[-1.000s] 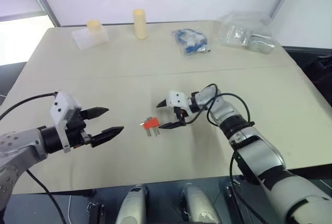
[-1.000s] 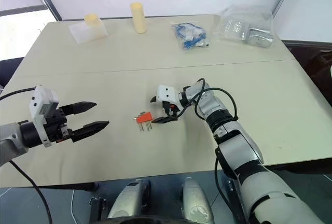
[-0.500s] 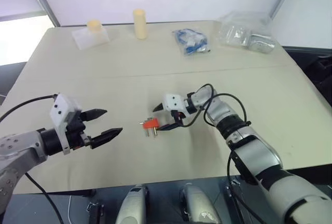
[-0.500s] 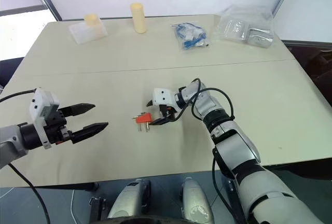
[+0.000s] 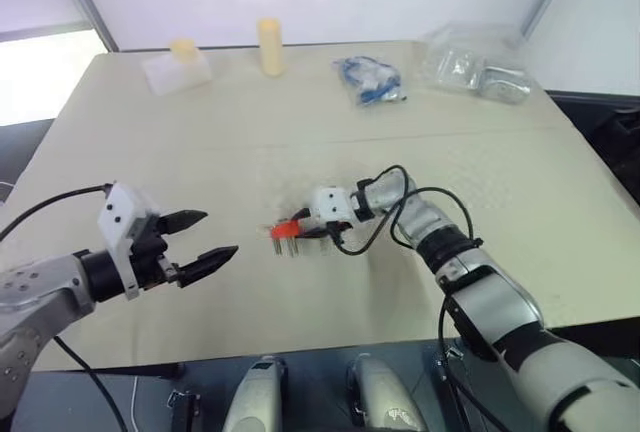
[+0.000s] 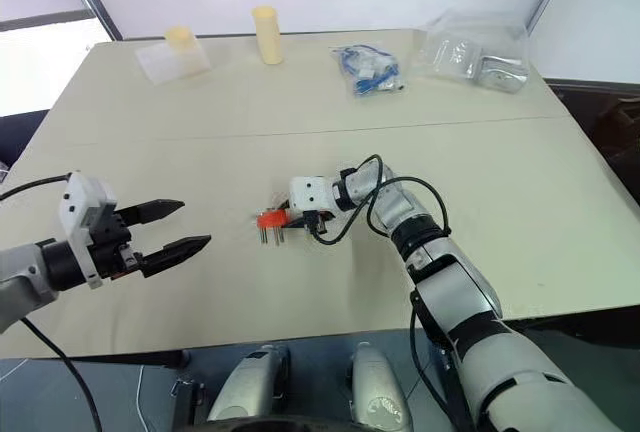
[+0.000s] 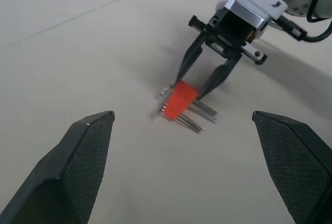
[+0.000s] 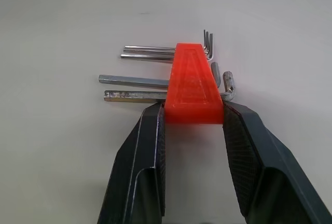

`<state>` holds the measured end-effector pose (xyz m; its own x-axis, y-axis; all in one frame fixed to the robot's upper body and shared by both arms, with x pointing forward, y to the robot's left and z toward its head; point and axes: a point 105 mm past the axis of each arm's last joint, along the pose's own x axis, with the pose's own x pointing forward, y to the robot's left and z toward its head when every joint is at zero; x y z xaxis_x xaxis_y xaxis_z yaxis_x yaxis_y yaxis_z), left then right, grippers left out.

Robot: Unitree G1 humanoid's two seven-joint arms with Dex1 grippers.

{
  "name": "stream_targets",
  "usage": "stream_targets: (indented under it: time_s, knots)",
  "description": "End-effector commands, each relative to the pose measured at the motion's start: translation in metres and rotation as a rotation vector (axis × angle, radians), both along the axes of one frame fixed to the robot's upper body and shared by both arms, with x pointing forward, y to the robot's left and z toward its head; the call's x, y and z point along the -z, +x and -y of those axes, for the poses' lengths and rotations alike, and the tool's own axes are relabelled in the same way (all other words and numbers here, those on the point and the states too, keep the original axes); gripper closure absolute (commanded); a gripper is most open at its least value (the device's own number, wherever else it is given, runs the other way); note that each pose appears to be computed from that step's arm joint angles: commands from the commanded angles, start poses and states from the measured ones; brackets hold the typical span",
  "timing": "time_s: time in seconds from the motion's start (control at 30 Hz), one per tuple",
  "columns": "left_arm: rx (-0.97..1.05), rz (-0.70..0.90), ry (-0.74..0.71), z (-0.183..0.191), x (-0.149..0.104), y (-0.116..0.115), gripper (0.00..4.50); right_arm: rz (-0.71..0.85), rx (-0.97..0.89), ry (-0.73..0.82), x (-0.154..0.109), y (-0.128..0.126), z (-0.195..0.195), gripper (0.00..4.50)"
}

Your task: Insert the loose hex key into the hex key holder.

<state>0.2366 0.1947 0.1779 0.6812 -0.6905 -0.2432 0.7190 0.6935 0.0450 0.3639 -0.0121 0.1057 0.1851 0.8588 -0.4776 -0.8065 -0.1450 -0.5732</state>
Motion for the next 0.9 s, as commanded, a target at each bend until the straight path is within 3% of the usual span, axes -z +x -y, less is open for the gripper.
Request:
stream_targets:
  time_s: [0.03, 0.2, 0.47, 0.6, 0.9]
  knots:
    - [0.017, 0.040, 0.011, 0.001, -0.007, 0.005, 0.00, 0.254, 0.061, 0.087, -0.030, 0.011, 0.004, 3.48]
    - [0.052, 0.051, -0.037, 0.002, -0.014, 0.022, 0.00, 0.720, 0.033, 0.145, -0.071, 0.003, 0.007, 3.48]
    - [0.192, 0.051, -0.144, 0.015, -0.039, 0.053, 0.00, 1.158, -0.027, 0.322, -0.131, -0.023, 0.002, 3.48]
    - [0.284, 0.055, -0.178, 0.028, -0.055, 0.062, 0.00, 1.243, -0.056, 0.368, -0.141, -0.031, 0.001, 3.48]
    - [0.372, 0.084, -0.267, 0.044, -0.078, 0.067, 0.00, 1.252, -0.103, 0.391, -0.141, -0.039, -0.003, 3.48]
